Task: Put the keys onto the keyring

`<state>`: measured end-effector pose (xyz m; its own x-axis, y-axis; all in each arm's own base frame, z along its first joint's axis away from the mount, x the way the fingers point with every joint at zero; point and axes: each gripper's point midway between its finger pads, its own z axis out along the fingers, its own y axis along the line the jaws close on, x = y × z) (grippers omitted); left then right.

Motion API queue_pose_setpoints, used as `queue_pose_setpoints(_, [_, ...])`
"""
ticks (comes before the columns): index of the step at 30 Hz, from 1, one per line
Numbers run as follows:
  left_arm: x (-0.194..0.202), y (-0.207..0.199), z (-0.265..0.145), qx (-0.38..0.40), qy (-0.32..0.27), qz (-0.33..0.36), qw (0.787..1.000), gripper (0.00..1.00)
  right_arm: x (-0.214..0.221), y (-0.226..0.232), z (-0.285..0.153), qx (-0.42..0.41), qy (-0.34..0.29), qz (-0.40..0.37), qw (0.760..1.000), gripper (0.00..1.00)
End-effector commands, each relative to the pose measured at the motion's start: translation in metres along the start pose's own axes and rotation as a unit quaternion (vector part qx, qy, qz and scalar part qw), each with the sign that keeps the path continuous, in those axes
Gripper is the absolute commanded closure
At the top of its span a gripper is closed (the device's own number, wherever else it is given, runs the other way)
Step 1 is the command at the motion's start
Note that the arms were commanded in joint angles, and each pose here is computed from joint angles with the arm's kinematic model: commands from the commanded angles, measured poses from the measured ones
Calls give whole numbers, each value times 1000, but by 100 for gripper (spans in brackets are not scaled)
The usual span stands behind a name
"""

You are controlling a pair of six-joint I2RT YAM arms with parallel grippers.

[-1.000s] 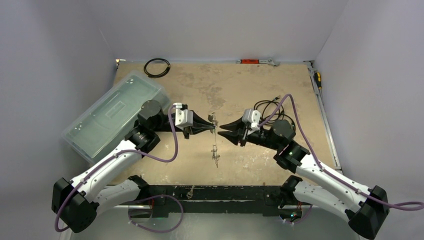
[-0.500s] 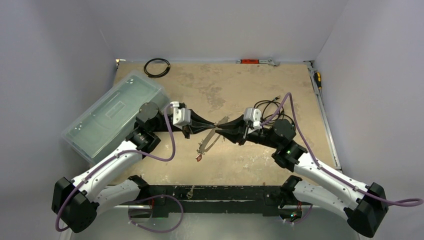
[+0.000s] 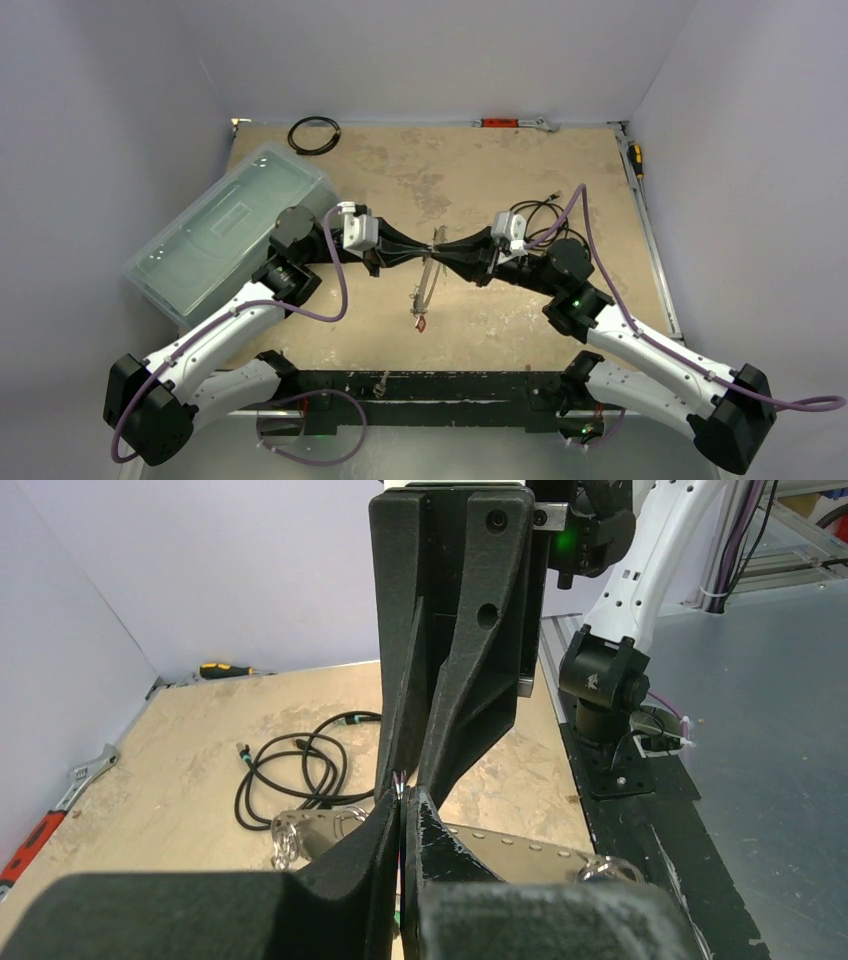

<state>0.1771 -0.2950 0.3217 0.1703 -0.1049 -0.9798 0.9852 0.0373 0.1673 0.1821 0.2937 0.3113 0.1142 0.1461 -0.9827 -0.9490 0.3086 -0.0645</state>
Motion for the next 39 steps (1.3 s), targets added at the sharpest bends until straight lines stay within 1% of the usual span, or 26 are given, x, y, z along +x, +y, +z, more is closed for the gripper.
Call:
queue_pose_setpoints(1, [-15, -3, 1, 7, -26, 22, 999, 100, -27, -6, 1, 17, -43, -15, 999, 81])
queue_pose_setpoints(6, [-16, -3, 1, 8, -28, 20, 999, 100, -27, -4, 3, 9, -43, -15, 999, 89])
queue_pose_setpoints(9, [-17, -3, 1, 8, -31, 20, 999, 100, -27, -3, 4, 3, -45, -15, 999, 99])
queue_pose_setpoints(14, [-15, -4, 1, 8, -31, 18, 999, 100, -34, -1, 4, -1, -58, -16, 998, 100])
queue_pose_setpoints(18, [-7, 2, -2, -13, -6, 18, 1000, 100, -42, -5, 4, 8, -56, -26, 998, 100])
queue_pose_setpoints(19, [-5, 6, -3, -21, 4, 28, 999, 94, -42, -7, 5, 12, -46, -33, 998, 100])
queue_pose_setpoints(22, [2, 14, -7, -45, 35, 33, 998, 63, -31, -18, 6, 29, 8, -53, 998, 100])
queue_pose_setpoints(23, [3, 17, -9, -56, 43, 37, 997, 55, -29, -20, 6, 33, 20, -57, 998, 100])
queue_pose_setpoints(24, [3, 19, -11, -63, 48, 45, 996, 50, -28, -23, 6, 36, 28, -62, 997, 100])
queue_pose_setpoints(26, [2, 22, -15, -76, 59, 58, 994, 46, -28, -26, 3, 45, 37, -72, 996, 100])
queue_pose_setpoints(29, [-3, 31, -19, -96, 76, 77, 989, 46, -30, -31, 1, 54, 59, -91, 993, 100])
queue_pose_setpoints(32, [-5, 36, -20, -99, 96, 87, 987, 51, -25, -41, 3, 75, 107, -115, 985, 100])
queue_pose_setpoints(34, [-4, 37, -20, -95, 114, 86, 985, 53, -18, -47, 3, 90, 149, -134, 976, 100])
queue_pose_setpoints(39, [5, 36, -11, -76, 157, 98, 980, 53, 0, -52, 0, 105, 236, -169, 951, 100])
